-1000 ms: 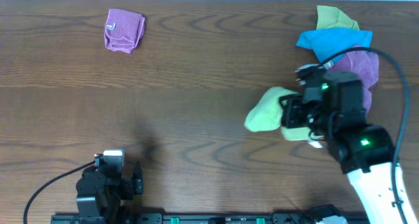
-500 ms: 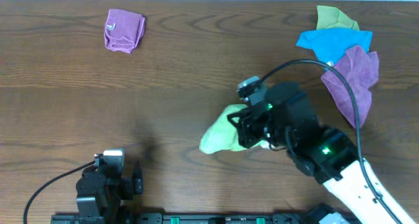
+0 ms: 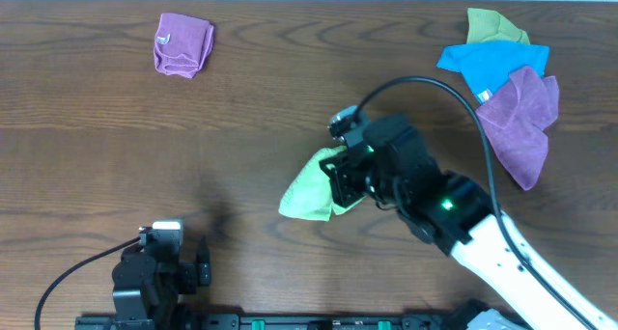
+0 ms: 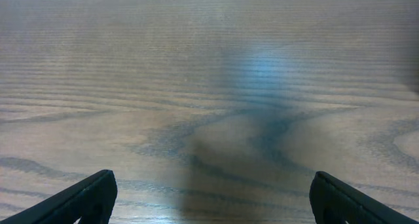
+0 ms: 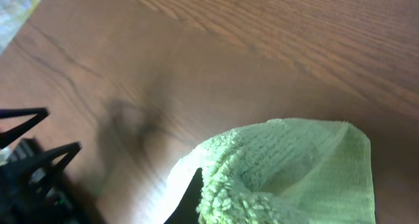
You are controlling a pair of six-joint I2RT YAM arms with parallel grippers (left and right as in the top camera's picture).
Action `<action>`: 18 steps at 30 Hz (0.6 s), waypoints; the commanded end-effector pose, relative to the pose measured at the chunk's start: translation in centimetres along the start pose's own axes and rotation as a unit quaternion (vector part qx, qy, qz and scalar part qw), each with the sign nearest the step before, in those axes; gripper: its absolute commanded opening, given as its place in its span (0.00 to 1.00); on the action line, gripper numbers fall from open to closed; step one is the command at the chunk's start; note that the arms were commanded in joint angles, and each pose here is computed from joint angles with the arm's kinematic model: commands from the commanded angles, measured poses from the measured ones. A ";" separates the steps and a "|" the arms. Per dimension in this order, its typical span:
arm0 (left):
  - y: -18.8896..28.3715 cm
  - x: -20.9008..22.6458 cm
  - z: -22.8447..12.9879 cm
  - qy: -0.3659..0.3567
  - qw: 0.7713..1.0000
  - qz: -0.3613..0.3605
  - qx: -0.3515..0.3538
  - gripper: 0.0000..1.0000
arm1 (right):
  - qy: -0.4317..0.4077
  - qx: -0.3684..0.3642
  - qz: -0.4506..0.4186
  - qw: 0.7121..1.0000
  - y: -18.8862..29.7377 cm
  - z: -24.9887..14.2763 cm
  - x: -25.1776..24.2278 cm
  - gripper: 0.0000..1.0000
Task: Fold the cloth
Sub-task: 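Drag the green cloth left off the pile and lay it down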
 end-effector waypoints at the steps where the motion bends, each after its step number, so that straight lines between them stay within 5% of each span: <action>1: -0.7 0.0 -1.5 0.002 1.000 0.001 0.026 0.95 | 0.026 -0.008 -0.008 1.000 -1.3 1.1 -0.1 0.02; 8: -0.7 0.0 -1.5 0.002 1.000 0.002 0.026 0.95 | 0.042 -0.070 -0.051 0.995 -3.9 5.7 -3.0 0.01; 18: -0.7 0.3 -1.6 0.002 1.000 0.011 0.027 0.95 | 0.082 -0.142 -0.084 0.983 -5.5 18.2 -5.1 0.01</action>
Point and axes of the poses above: each gripper's point midway between its finger pads, its own y axis back along the fingers, its own x axis along the line the jaws close on, z = x × y, the point moved 1 cm from there along y, back along the fingers, and after that the axes turned 5 degrees about -y, right-handed, at the moved point
